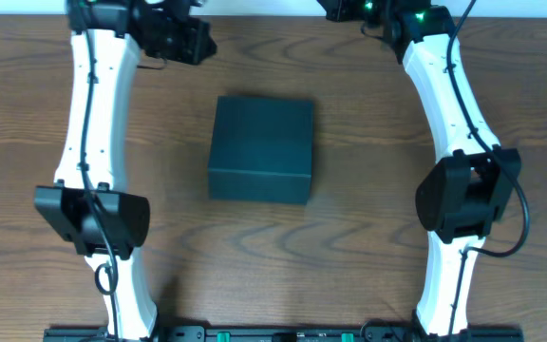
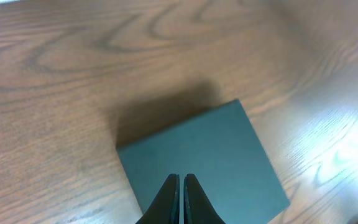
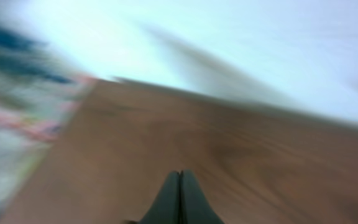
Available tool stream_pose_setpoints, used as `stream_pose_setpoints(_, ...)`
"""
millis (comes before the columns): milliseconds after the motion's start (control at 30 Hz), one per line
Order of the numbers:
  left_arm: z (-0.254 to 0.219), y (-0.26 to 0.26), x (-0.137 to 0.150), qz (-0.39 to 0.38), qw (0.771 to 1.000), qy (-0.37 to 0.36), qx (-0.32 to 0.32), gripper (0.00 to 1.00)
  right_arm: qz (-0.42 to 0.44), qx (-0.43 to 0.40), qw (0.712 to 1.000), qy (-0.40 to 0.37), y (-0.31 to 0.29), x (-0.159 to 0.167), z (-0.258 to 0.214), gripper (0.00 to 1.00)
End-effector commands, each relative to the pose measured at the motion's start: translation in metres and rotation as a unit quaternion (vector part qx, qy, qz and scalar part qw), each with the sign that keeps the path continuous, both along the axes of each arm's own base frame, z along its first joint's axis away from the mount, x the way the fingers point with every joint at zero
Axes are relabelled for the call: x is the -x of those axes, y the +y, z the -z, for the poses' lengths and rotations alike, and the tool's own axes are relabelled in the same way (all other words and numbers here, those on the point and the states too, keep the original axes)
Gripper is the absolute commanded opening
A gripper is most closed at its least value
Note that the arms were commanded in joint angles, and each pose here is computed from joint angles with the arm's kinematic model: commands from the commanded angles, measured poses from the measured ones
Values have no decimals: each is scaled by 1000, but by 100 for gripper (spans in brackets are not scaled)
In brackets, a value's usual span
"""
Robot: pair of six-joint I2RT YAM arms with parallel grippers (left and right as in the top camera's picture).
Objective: Pack container
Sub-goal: 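Push the lid forward over the box with both grippers to close it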
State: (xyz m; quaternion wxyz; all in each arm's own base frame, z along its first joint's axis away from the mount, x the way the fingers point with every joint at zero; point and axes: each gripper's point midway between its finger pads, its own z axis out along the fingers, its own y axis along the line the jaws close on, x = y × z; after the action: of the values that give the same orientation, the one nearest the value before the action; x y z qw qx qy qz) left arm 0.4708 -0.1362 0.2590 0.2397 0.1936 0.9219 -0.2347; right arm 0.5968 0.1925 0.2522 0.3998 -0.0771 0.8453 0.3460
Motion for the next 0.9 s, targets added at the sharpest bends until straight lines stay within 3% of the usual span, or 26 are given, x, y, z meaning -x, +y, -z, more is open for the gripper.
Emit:
stream_pose_setpoints(0, 16, -6, 13, 36, 997, 0, -73, 6, 107, 105, 988, -20, -37, -2, -13, 1)
stream_pose_setpoints(200, 38, -27, 37, 107, 990, 29, -90, 6, 198, 223, 954, 18, -98, 54, -47, 1)
stream_pose_setpoints(433, 71, -59, 75, 189, 977, 99, 15, 6, 168, 246, 953, 47, -111, 145, -95, 1)
stream_pose_setpoints(600, 90, -67, 94, 218, 967, 130, 25, 6, 127, 251, 950, 131, -99, 187, -64, 2)
stream_pose_setpoints(867, 125, -73, 122, 252, 953, 170, 18, 6, 79, 244, 949, 183, -61, 212, -8, 1)
